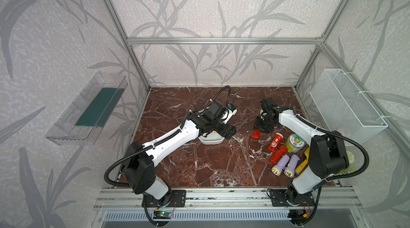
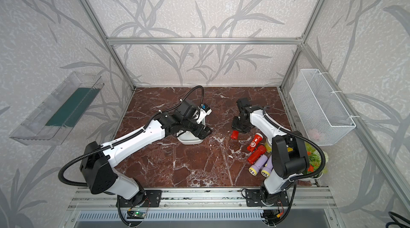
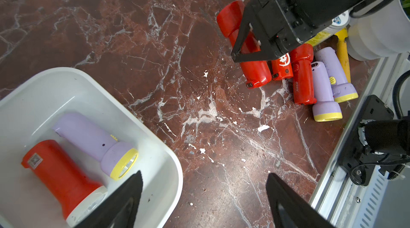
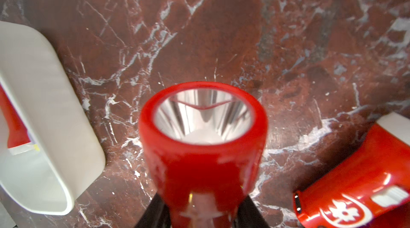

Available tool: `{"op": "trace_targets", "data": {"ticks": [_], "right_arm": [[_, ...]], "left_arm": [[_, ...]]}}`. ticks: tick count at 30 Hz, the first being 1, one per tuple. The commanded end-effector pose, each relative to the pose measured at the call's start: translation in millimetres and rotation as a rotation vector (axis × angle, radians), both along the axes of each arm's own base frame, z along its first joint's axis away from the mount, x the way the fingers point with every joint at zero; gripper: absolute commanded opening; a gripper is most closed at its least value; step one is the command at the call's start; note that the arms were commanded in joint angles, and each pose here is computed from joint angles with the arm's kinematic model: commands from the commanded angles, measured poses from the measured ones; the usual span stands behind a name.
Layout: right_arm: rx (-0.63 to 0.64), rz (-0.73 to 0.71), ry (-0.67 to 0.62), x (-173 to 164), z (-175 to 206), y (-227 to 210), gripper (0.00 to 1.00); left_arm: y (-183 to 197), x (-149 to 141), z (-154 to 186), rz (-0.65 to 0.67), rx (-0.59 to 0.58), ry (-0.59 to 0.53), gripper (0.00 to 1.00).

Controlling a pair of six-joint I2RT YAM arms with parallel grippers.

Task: Put the flashlights into the storage boxes
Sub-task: Pick up the flashlight from the center of the board, then place the flashlight at the storage box.

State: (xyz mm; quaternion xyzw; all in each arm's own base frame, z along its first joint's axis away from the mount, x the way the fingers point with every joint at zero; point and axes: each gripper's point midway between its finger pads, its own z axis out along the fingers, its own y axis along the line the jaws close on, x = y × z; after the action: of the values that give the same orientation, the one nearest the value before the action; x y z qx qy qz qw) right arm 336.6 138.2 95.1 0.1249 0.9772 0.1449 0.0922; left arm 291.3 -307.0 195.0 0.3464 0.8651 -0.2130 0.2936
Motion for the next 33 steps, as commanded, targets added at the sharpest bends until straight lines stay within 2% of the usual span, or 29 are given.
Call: {"op": "trace_targets", "data": {"ticks": [1, 20, 33], "right_arm": [[0.003, 0.052, 0.021, 0.0, 5.0, 13.9, 0.39], [0.048, 0.262, -0.029, 44.5, 30.7, 121.4, 0.39], [0.03, 0.434, -0.036, 60.3, 33.0, 189.9, 0.39]], "left_arm": [[14.4, 5.6, 10.1, 0.042, -0.002, -0.039, 0.9], [94.9, 8.7, 26.3, 0.251, -0.024, -0.08, 0.9], [128.8, -0.6, 28.5, 0.343, -0.015, -0.105, 0.9]]}}
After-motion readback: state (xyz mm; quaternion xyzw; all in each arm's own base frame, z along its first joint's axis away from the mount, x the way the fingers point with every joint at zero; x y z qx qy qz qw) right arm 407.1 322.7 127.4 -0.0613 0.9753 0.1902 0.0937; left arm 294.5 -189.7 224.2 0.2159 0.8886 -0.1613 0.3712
